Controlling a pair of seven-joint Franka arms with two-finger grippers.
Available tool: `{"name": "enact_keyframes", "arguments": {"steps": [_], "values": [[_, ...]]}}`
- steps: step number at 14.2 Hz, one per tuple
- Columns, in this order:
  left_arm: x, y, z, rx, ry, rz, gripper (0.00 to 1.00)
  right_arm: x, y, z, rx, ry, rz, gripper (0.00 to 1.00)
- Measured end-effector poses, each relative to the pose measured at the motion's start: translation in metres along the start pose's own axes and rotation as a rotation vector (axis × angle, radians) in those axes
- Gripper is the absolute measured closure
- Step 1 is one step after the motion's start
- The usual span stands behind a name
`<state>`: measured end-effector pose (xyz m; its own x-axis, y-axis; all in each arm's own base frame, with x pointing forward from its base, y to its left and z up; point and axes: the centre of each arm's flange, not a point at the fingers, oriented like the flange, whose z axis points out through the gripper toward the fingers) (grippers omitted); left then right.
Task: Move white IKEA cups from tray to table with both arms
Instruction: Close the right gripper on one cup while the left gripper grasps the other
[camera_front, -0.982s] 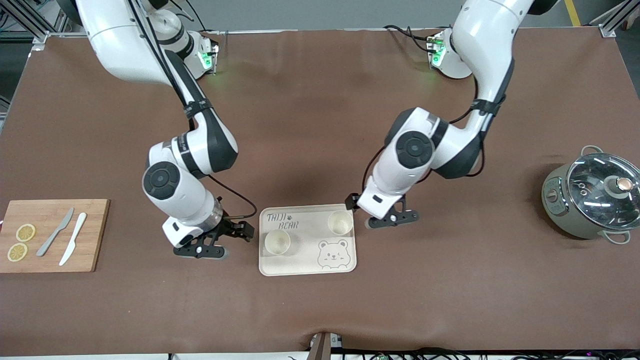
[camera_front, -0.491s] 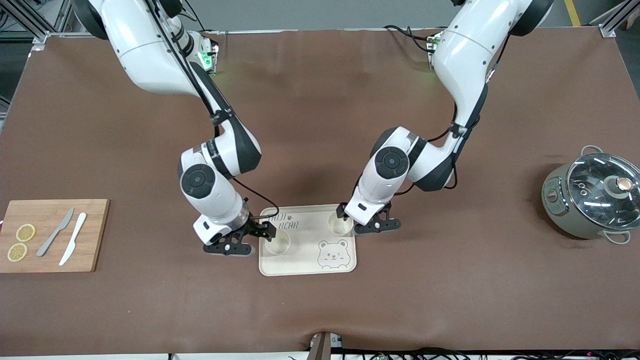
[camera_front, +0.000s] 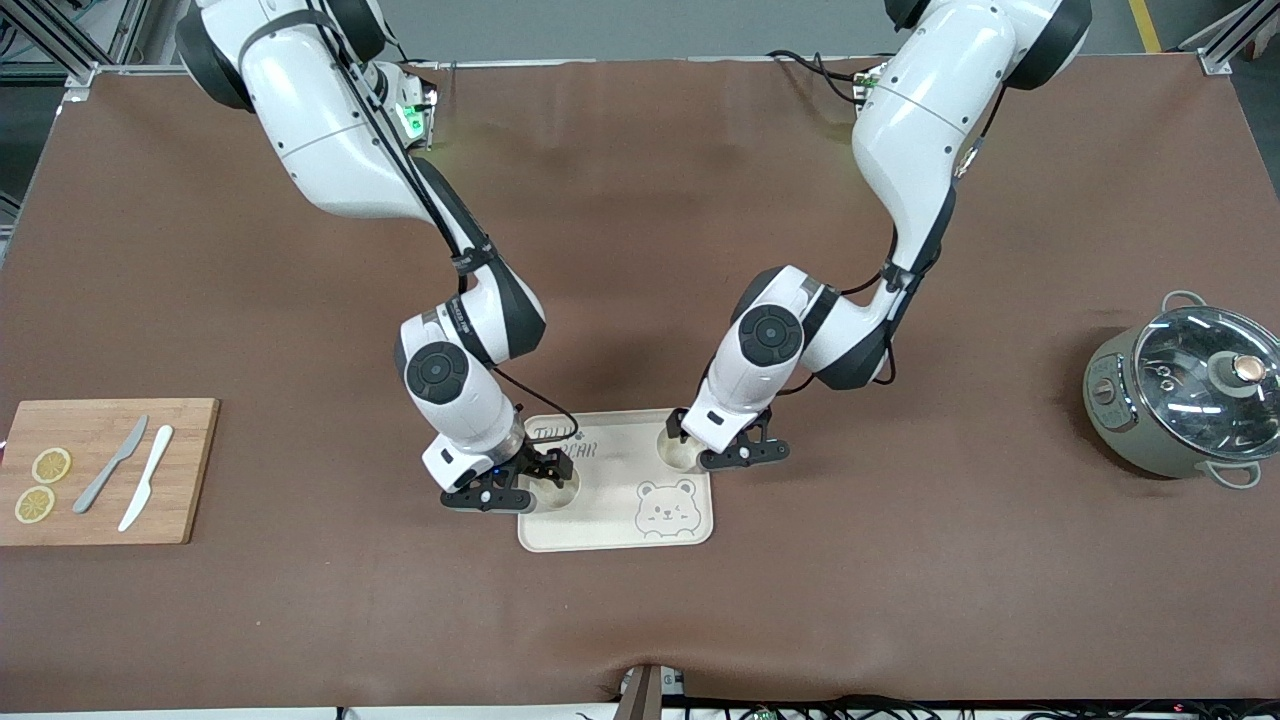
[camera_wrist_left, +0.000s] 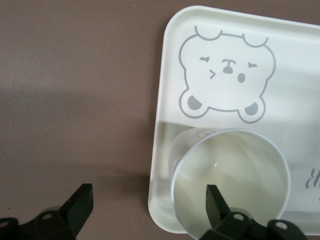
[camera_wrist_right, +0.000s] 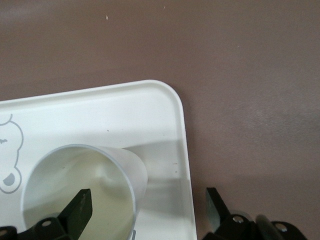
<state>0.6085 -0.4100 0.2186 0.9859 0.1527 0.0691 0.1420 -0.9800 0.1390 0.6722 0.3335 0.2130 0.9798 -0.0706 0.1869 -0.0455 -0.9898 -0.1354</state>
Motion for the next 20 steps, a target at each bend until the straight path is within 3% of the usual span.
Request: {"name": "enact_keyframes", "arguments": {"steps": [7,8,9,10,16,18,20], "values": [[0.000,0.004,-0.003,-0.006,0.005,0.004,0.81,0.000,-0.001,0.004,0.001,0.004,-0.002,0.00],[-0.001,0.006,-0.004,-0.009,0.007,0.003,0.90,0.000,-0.001,0.004,0.001,0.004,-0.002,0.07],[-0.002,0.010,-0.006,-0.016,0.013,-0.004,0.96,0.000,-0.001,0.004,0.001,0.003,-0.002,0.07],[-0.004,0.012,-0.006,-0.017,0.013,-0.012,0.96,0.000,-0.001,0.004,0.000,0.003,-0.002,0.11],[0.005,0.015,-0.022,-0.025,0.035,-0.043,0.96,0.000,-0.001,0.003,0.001,0.003,-0.003,0.78],[0.017,0.008,-0.040,0.013,0.011,-0.059,0.96,0.000,-0.001,0.003,0.001,0.004,-0.003,0.96],[0.032,-0.002,-0.063,0.057,-0.020,-0.062,0.96,0.000,-0.002,0.003,0.001,0.004,-0.003,0.96]]}}
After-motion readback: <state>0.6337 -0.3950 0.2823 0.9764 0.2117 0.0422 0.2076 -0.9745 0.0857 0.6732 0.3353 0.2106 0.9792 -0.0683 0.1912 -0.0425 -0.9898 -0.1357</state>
